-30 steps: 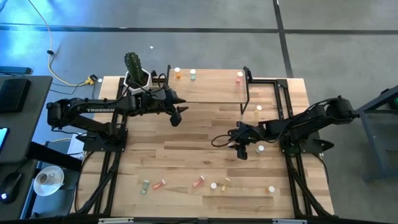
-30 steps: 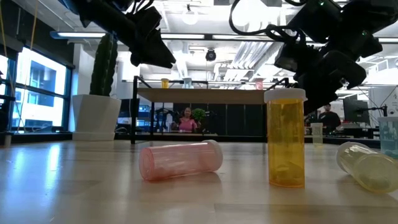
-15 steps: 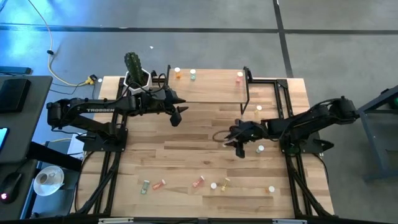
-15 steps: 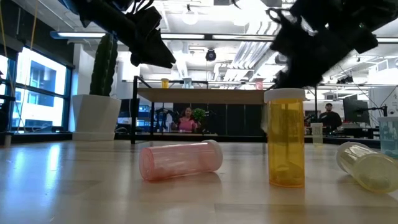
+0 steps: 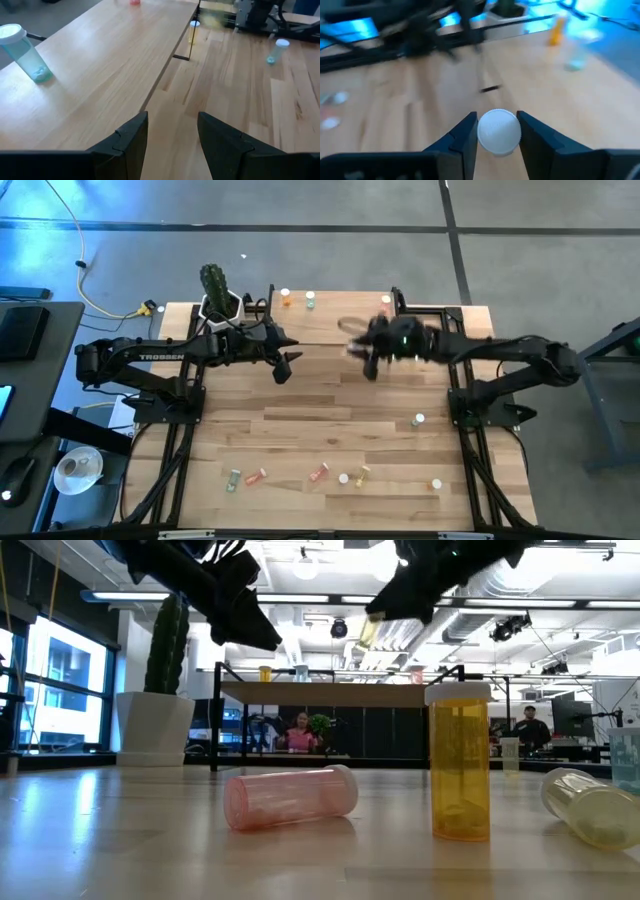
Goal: Pick and place medicine bottles onto shelf by color
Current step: Put the middle yellow pill bottle on the shelf
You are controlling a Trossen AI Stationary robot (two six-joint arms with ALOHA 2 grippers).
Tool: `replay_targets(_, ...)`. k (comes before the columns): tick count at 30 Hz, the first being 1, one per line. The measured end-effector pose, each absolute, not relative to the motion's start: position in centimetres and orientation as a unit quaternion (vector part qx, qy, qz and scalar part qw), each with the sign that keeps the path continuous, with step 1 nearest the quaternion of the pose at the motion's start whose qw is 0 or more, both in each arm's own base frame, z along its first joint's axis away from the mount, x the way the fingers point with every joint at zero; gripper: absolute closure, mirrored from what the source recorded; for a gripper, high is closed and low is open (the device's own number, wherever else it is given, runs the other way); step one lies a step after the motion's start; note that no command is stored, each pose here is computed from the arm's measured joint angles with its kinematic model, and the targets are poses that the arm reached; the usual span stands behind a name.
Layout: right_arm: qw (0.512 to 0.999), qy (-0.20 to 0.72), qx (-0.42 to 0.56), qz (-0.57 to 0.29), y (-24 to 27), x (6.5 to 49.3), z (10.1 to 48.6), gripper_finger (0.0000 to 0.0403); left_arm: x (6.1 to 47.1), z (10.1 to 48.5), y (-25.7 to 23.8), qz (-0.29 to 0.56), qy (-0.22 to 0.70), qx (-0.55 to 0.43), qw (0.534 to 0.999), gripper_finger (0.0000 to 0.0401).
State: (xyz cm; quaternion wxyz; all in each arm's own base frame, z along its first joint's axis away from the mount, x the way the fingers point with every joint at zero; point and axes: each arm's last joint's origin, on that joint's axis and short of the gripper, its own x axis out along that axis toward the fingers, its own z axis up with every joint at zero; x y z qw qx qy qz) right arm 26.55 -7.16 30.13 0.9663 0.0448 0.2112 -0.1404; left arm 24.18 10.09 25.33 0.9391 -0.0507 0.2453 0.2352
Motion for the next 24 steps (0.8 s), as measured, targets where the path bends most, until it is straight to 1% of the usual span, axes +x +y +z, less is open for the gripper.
replay_targets(6,0.95,0.23,0.031,-0.209,-12.0,26.6,34.6,0.0291,24.2,25.3,10.1,0.235,0.247,-0.05,0.939,0.024)
replay_targets(11,0.934,0.265,0.035,-0.239,-15.6,27.4,36.3,0.029,24.2,25.3,10.1,0.236,0.246,-0.051,0.939,0.024)
replay_targets(14,0.922,0.295,0.041,-0.247,-17.3,28.1,36.3,0.029,24.2,25.3,10.1,0.236,0.246,-0.051,0.939,0.024)
replay_targets(17,0.914,0.323,0.045,-0.242,-18.5,28.9,35.6,0.029,24.1,25.2,10.1,0.236,0.251,-0.052,0.937,0.024)
replay_targets(21,0.915,0.336,0.06,-0.216,-19.8,30.3,34.2,0.029,24.0,25.1,10.0,0.238,0.257,-0.06,0.935,0.024)
replay_targets(24,0.909,0.353,0.065,-0.214,-20.5,31.2,33.0,0.029,24.0,25.1,10.0,0.238,0.257,-0.061,0.935,0.024)
